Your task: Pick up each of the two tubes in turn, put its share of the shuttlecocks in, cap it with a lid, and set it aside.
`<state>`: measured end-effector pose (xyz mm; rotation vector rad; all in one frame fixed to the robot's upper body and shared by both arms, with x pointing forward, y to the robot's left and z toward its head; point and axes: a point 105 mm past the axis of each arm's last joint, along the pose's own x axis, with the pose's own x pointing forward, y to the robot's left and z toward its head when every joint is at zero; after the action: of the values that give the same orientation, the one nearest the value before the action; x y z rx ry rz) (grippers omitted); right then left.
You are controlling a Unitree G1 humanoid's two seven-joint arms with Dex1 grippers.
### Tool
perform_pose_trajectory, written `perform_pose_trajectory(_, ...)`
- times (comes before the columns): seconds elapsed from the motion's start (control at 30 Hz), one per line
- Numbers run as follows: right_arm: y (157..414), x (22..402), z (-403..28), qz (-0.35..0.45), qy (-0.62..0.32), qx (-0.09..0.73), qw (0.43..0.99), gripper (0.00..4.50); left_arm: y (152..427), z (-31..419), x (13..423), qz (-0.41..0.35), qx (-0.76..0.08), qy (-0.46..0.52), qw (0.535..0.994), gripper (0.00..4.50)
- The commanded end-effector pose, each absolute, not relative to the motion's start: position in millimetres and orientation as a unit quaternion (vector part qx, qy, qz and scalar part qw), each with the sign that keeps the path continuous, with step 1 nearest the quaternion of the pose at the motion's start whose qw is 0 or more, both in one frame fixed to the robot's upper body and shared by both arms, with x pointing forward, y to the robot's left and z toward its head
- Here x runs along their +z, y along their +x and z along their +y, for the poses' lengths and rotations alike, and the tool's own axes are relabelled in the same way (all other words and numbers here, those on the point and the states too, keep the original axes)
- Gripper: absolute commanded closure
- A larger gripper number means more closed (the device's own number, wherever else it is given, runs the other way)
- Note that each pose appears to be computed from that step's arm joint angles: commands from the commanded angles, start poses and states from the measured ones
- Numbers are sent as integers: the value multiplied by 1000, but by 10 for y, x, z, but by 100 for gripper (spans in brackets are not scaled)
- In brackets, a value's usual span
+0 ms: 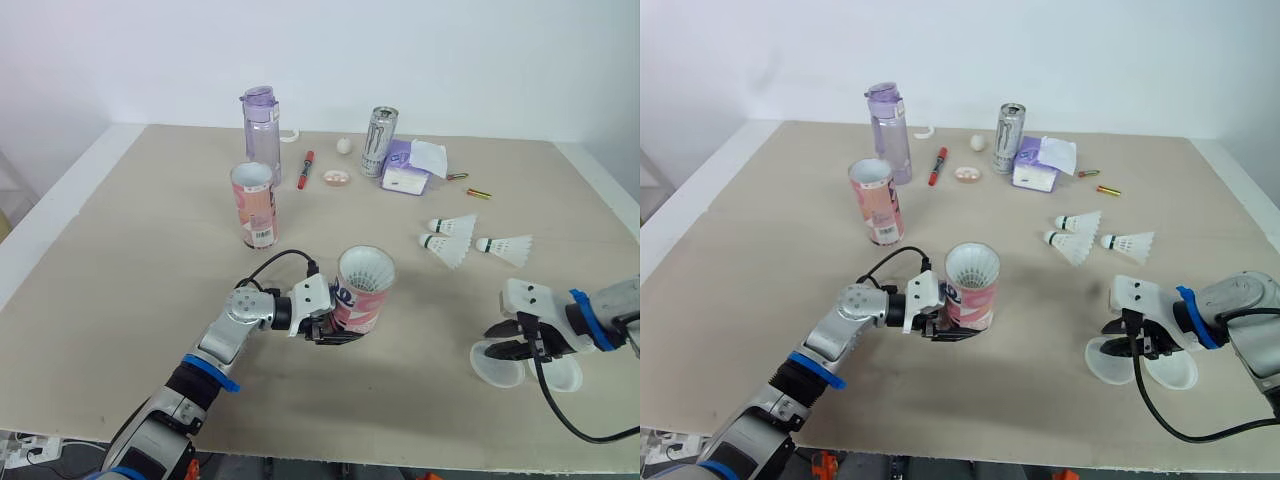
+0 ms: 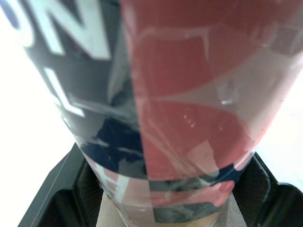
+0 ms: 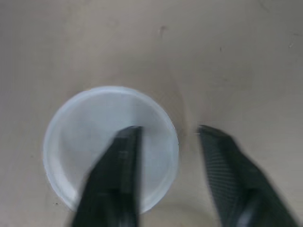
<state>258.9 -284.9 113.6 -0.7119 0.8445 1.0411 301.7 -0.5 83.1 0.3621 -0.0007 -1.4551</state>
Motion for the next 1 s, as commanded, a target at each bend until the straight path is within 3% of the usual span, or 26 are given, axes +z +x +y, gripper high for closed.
perform_pose_trajectory(0.03, 2599, 1134, -2857, 378, -335, 474, 721, 402, 2997, 51, 658, 36, -663, 175, 727, 119)
perform_pose_trajectory(0.07, 2599, 1128, -2856, 376, -337, 475, 721, 445, 3002, 54, 659, 36, -663, 176, 727, 119)
perform_pose_trajectory(0.17, 2606, 1135, -2834, 365, -341, 480, 721, 445, 3016, 67, 658, 37, -661, 177, 728, 119)
perform_pose_trajectory(0.33, 2682, 1462, -2561, 278, -343, 523, 729, 445, 3040, 105, 641, 45, -660, 176, 729, 119)
perform_pose_trajectory(0.5, 2820, 2106, -2203, 149, -379, 554, 726, 445, 3055, 128, 621, 52, -659, 177, 729, 119)
perform_pose_trajectory(0.73, 2886, 3017, -1426, -45, -433, 602, 669, 445, 3090, 99, 632, 49, -655, 180, 732, 119)
perform_pose_trajectory(0.87, 2848, 3055, -1078, -82, -429, 641, 631, 445, 3091, 95, 617, 51, -653, 183, 733, 119)
perform_pose_trajectory(1.0, 2839, 2858, -919, -70, -432, 675, 595, 445, 3090, 109, 600, 54, -650, 185, 735, 119)
